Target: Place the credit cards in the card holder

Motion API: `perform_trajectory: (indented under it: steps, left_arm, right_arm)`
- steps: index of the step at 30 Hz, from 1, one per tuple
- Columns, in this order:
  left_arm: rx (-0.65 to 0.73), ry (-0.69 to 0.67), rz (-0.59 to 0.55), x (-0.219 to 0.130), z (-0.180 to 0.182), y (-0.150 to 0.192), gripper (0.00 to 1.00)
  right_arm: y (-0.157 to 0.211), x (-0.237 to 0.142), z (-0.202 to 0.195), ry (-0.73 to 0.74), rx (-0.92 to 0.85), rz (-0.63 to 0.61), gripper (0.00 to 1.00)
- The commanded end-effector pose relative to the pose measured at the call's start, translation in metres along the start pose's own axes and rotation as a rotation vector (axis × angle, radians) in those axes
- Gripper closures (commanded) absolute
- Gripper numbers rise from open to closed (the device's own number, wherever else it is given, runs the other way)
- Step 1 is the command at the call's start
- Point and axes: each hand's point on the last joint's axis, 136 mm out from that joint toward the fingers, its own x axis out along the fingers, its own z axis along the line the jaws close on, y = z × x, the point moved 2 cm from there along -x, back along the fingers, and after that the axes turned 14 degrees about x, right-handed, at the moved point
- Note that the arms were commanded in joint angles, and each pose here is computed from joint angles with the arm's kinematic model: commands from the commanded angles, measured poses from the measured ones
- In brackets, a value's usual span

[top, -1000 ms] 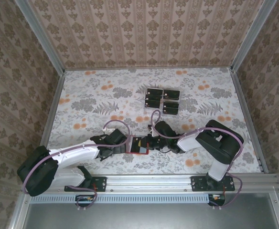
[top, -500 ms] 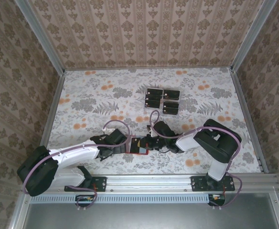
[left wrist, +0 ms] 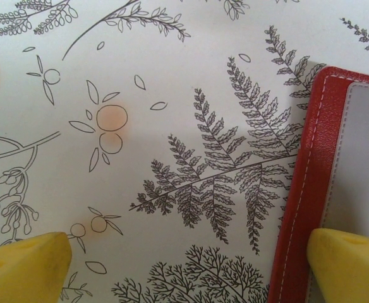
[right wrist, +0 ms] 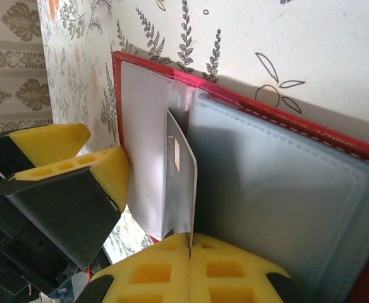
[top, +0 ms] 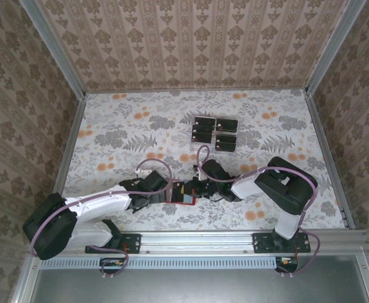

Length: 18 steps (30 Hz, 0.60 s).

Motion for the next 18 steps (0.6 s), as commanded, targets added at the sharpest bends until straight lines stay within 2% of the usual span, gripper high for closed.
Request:
perform_trajectory:
  steps: [1,18]
  left_arm:
    - [0.020,-0.036,0.050,0.0043,0.0087,0.0174,0.00]
    - [0.021,-0.036,0.051,0.0047,0.0086,0.0177,0.00]
  right_arm:
    - [-0.0076,0.0001,-0.0083,0.043,0.008,-0.034,1.00]
    - [-0.0131,0.0012,-0.0092,0.038,0.017,-0.041,1.00]
